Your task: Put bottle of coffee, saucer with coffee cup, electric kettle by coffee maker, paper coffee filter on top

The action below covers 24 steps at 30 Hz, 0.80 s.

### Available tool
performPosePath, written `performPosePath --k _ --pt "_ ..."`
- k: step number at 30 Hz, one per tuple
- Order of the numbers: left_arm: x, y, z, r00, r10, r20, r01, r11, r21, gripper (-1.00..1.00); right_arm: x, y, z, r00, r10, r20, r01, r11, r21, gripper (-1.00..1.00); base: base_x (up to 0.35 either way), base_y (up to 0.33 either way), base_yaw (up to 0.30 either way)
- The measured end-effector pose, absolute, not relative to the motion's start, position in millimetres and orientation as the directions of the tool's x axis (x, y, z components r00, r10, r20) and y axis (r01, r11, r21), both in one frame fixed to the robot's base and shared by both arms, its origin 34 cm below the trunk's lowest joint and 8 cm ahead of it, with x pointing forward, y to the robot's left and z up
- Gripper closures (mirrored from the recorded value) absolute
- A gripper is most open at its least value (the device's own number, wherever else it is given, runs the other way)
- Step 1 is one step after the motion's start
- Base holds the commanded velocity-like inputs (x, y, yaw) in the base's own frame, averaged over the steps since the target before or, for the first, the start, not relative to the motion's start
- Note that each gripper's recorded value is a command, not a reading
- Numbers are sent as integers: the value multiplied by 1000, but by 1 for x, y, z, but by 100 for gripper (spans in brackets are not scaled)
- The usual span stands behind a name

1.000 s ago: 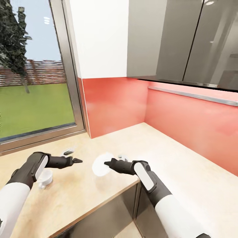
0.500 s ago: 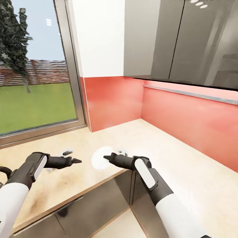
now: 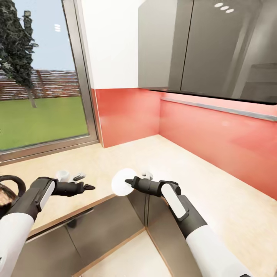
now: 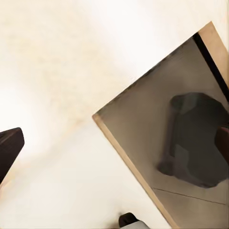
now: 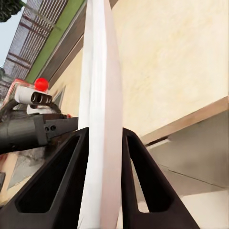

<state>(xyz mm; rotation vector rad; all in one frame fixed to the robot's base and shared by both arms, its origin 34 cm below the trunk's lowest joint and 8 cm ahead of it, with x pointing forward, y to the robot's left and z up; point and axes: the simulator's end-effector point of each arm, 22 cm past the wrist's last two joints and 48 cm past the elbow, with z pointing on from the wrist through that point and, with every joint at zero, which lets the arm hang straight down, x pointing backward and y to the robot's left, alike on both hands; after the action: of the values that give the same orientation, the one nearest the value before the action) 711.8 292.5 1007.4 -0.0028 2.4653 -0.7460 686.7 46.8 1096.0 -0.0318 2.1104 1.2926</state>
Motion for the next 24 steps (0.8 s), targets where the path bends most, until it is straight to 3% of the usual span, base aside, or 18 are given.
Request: performPosePath --k 10,17,24 --pt "698 280 1004 -848 -156 -506 183 811 -556 -100 686 47 1101 -781 303 -546 -349 512 785 100 -328 -6 159" --pt "646 238 1019 -811 -75 -580 360 718 -596 -100 685 47 1105 -777 303 -551 -354 513 782 100 -322 0 193" --pt "549 243 927 -885 -56 -463 277 735 -619 -100 684 47 1109 -773 303 -557 -360 512 779 100 -133 0 193"
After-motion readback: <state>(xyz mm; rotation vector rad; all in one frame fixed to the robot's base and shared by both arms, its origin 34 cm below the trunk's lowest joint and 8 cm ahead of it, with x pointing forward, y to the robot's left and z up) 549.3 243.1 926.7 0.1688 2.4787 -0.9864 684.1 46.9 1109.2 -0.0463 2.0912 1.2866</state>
